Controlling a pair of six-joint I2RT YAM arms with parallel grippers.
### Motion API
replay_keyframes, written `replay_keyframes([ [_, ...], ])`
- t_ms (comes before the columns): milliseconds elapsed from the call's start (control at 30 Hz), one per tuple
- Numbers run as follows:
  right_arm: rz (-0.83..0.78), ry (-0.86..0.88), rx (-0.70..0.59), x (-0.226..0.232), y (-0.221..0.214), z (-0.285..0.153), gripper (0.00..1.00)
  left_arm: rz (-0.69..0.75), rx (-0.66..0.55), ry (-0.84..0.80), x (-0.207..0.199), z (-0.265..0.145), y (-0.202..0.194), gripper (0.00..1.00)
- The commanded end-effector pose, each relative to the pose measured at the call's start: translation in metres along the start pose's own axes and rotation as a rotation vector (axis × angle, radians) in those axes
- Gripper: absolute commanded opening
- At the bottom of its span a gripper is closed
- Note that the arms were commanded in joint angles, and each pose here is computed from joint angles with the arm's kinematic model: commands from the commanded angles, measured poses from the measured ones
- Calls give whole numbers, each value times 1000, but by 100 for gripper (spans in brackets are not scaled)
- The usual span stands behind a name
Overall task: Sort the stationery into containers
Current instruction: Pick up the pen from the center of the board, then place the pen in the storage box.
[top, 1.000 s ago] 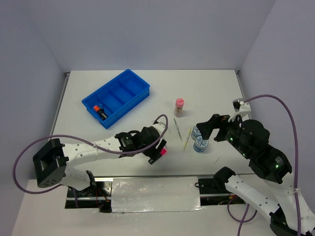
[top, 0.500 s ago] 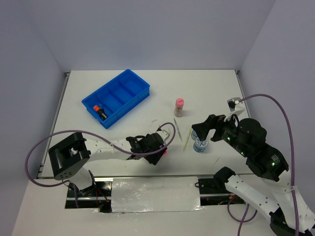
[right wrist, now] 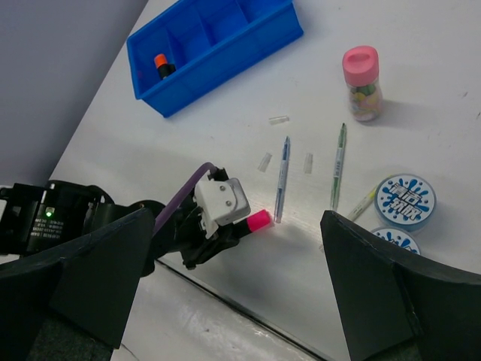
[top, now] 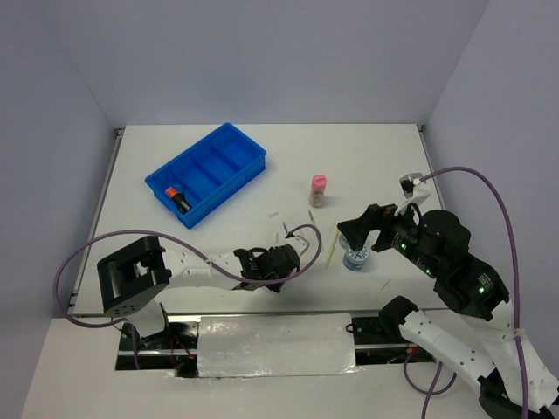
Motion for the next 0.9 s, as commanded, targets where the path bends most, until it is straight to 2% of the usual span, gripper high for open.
replay_keyframes([
  [0,-18,55,-50,9,10,-3,100,-17,78,-10,-10,-8,-22,0],
  [133,-24,59,-57,12,14,-4,100,-75,39,46,3,-40,-17,0],
  [267,-31,63,-63,15,17,-3,100,-126,-128,92,25,-91,20,0],
  [333,-35,59,-58,15,18,-1,100,-158,-137,161,41,-107,25,0],
  [367,-34,57,-58,16,19,0,100,-248,-181,244,63,-119,39,0],
  [467,-32,56,-51,17,19,5,100,-476,-173,399,127,-130,40,0],
  [533,-26,64,-49,20,20,7,100,-611,-181,462,164,-132,35,0],
  [567,-25,63,-45,20,20,9,100,-739,-203,538,199,-139,28,0],
  [633,-21,74,-37,21,19,11,100,-847,-228,597,228,-146,21,0],
  [667,-19,77,-35,22,19,13,100,-932,-254,660,256,-152,16,0],
  [733,-16,71,-26,21,17,18,100,-1030,-274,707,292,-161,11,0],
  [833,-9,83,5,21,11,24,100,-1130,-233,731,331,-153,2,0],
  [867,-9,86,16,21,9,26,100,-1144,-263,740,341,-154,5,0],
])
Point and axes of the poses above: each gripper's point midway between its finger pads, its own z axis out along the fingers, its own x axis along the line the jaws close on, y = z × x, the point moved 5 cm from there along -z, back along the fingers, and after that the axes turned 15 degrees about z, right-handed, at the moved point
